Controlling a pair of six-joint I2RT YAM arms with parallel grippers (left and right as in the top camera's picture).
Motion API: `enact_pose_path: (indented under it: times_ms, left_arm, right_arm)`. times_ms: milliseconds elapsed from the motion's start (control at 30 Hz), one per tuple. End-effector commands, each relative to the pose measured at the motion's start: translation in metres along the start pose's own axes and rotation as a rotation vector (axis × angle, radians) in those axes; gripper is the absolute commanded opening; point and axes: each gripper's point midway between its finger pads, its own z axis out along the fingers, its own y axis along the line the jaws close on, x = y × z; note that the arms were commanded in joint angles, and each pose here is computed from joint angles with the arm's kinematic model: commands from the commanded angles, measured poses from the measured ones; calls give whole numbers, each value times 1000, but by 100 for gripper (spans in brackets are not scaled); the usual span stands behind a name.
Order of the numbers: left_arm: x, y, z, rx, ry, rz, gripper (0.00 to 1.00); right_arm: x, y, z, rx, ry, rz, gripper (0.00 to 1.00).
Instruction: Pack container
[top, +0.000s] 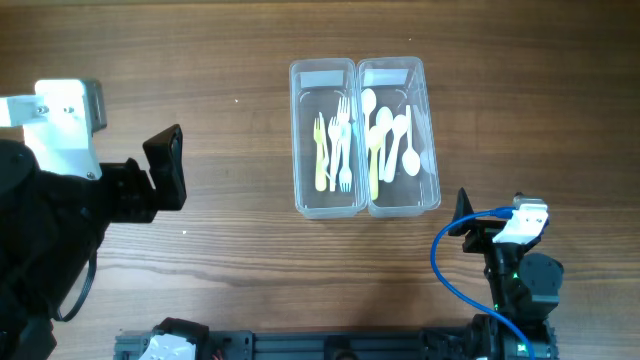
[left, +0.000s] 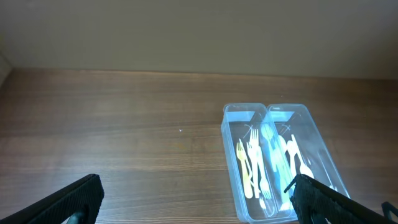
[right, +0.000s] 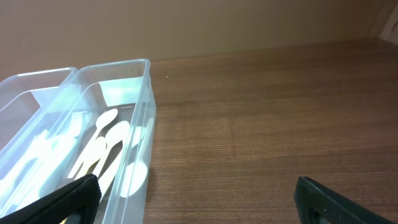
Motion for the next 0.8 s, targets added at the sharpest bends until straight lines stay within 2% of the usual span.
enact_pose_path:
  times_ms: [0,567,767]
  left_arm:
    - [-3,3,-2,-16,-12,4,100]
    - [4,6,-3,-26,11,7,100]
    - [-19,7,-16,-1,-138,-36,100]
  right_arm:
    - [-3,4,-1,-23,-20,-2,100]
    - [-3,4,-1,-23,-20,-2,100]
    - [-3,4,-1,-23,-20,-1,100]
